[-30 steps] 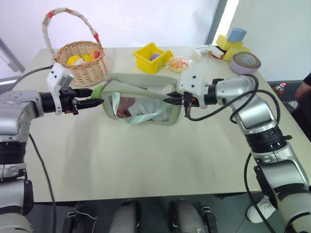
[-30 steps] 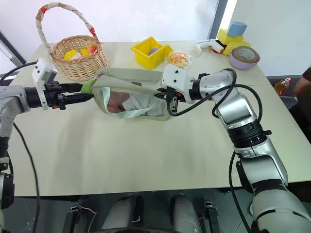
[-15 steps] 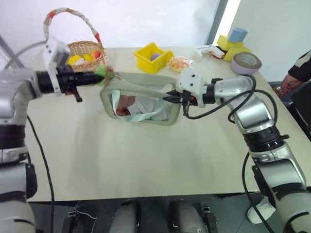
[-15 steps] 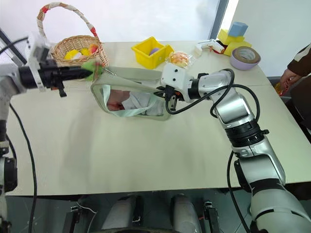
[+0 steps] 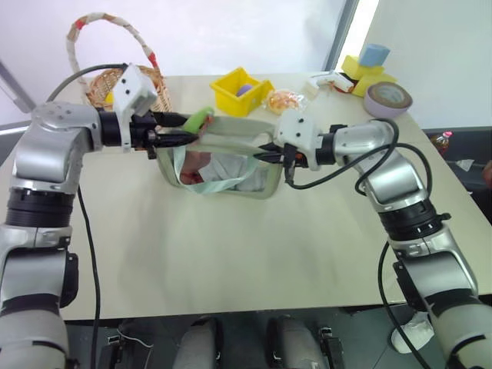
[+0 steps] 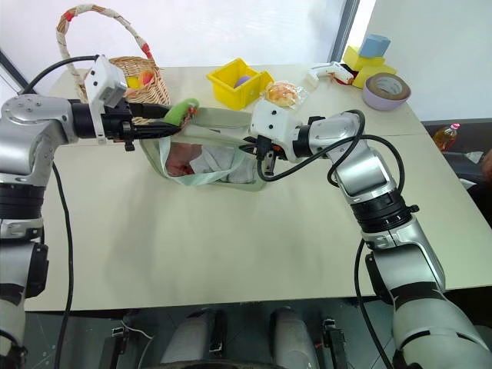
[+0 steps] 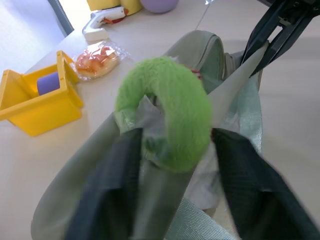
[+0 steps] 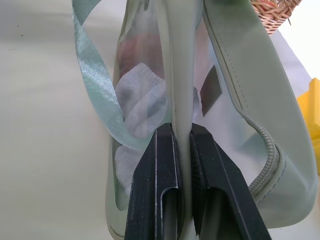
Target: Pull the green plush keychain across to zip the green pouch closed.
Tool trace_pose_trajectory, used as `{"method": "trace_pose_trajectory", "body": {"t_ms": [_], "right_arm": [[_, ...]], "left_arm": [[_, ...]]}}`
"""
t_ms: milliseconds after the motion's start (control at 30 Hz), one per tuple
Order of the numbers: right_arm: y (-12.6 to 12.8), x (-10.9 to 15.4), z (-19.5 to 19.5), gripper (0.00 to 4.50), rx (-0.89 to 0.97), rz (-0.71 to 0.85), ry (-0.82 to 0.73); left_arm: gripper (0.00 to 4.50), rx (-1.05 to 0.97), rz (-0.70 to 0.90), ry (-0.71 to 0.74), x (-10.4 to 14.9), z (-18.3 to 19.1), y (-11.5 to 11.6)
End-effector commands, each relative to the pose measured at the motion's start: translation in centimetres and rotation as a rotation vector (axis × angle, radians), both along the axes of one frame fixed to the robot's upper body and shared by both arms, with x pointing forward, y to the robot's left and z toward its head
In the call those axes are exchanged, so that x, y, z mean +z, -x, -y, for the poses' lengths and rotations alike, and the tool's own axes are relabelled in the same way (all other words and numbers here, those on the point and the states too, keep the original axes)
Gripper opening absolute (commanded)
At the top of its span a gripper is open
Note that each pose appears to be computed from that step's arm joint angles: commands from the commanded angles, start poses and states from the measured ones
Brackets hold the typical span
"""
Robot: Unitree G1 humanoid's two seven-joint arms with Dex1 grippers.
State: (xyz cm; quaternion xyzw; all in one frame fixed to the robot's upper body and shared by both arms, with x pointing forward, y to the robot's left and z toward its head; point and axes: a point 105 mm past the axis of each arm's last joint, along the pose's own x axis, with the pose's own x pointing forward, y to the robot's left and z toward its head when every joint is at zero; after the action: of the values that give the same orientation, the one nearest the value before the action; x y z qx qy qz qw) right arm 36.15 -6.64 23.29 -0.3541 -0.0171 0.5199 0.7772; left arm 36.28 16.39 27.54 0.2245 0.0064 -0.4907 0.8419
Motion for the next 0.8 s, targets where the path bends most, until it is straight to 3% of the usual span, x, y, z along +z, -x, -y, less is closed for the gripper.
{"method": "trace_pose_trajectory", "body": {"t_ms": [33, 67, 200, 400, 567, 700, 800], "right_arm": [[0.5, 1.2, -0.7, 0.0, 0.029, 0.043, -0.021], [0.5, 1.2, -0.7, 0.0, 0.029, 0.043, -0.022], [0.5, 1.2, -0.9, 0.0, 0.032, 0.045, -0.025], [0.6, 1.3, -1.3, 0.0, 0.048, 0.049, -0.028], [0.5, 1.4, -1.4, 0.0, 0.053, 0.048, -0.027], [0.4, 1.4, -1.3, 0.0, 0.051, 0.045, -0.026], [0.4, 1.4, -1.2, 0.0, 0.047, 0.043, -0.023]], "left_arm": [[4.18, -0.018, 0.09, 0.017, 3.2, 0.1, 1.0], [4.47, -0.013, 0.101, -0.008, 3.4, -0.1, 1.2], [4.47, 0.015, 0.093, -0.069, 4.0, -1.9, 2.0], [4.47, 0.16, 0.053, -0.152, 0.6, -6.4, 0.8], [4.47, 0.179, 0.03, -0.164, -1.9, -7.1, 0.0], [4.47, 0.207, 0.035, -0.128, -2.5, -7.3, -1.0], [3.62, 0.17, 0.036, -0.092, -1.9, -6.7, -1.0]]}}
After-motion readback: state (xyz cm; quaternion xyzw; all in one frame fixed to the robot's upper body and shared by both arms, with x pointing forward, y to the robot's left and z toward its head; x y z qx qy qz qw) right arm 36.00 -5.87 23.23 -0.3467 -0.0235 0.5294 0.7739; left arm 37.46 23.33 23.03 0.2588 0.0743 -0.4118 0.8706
